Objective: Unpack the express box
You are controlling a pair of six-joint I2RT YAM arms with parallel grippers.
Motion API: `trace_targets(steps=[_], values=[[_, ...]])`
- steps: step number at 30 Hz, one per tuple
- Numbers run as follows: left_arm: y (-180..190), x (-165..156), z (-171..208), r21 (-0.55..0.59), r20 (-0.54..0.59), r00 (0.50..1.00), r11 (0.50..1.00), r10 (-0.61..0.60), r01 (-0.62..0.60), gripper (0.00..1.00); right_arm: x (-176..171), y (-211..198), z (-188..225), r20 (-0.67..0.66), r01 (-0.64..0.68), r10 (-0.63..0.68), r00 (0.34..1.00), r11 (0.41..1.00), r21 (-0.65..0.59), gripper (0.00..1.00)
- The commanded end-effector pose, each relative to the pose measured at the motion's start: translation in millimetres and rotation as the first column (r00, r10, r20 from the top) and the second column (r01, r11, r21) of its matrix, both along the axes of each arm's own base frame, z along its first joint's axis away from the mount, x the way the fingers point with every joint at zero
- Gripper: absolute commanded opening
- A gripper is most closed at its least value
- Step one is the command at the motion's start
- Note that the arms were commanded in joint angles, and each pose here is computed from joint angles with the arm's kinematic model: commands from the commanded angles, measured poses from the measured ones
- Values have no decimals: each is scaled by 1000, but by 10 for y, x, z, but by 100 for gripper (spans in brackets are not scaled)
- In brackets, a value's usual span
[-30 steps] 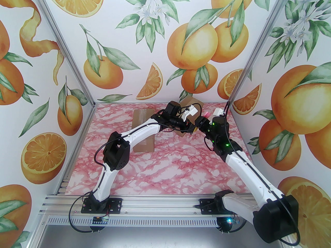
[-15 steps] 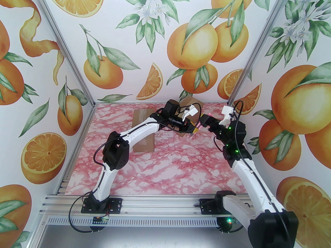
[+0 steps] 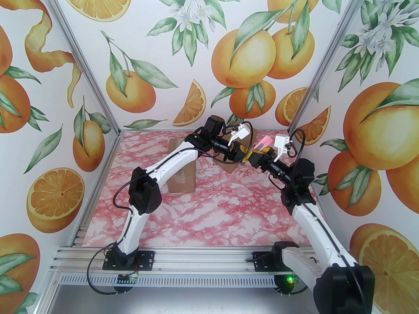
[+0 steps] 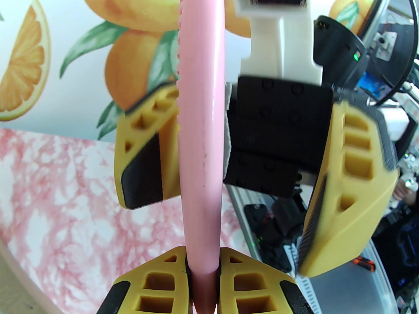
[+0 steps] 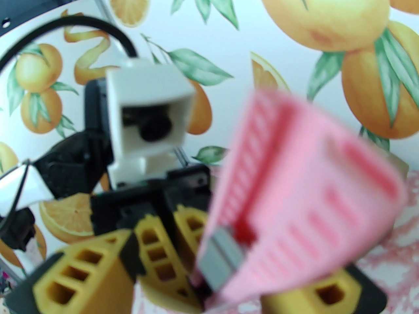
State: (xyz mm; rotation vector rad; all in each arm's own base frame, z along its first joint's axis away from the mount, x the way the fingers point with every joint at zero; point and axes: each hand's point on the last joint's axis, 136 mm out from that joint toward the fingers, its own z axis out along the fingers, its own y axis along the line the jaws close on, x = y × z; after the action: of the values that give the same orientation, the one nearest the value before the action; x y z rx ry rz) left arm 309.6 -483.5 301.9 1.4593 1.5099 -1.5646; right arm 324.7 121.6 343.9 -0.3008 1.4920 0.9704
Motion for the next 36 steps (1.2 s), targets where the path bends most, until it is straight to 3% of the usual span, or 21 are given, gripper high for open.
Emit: trace_targets(steps=[1, 13, 26, 36], values=[[118, -173, 368, -65, 48, 997, 996, -63, 66, 3, -65, 68, 131, 94, -62, 64, 994, 998, -24, 56], [168, -356, 464, -79, 4, 989, 986, -150, 150, 1, -38, 119, 232, 129, -109, 112, 985, 994, -31, 42], [153, -404, 394, -54, -25, 985, 984, -172, 170, 0, -7, 148, 254, 133, -138, 143, 981, 989, -49, 32], [138, -349, 325, -19, -13, 989, 989, -146, 146, 2, 22, 164, 194, 113, -153, 159, 981, 987, -58, 17]])
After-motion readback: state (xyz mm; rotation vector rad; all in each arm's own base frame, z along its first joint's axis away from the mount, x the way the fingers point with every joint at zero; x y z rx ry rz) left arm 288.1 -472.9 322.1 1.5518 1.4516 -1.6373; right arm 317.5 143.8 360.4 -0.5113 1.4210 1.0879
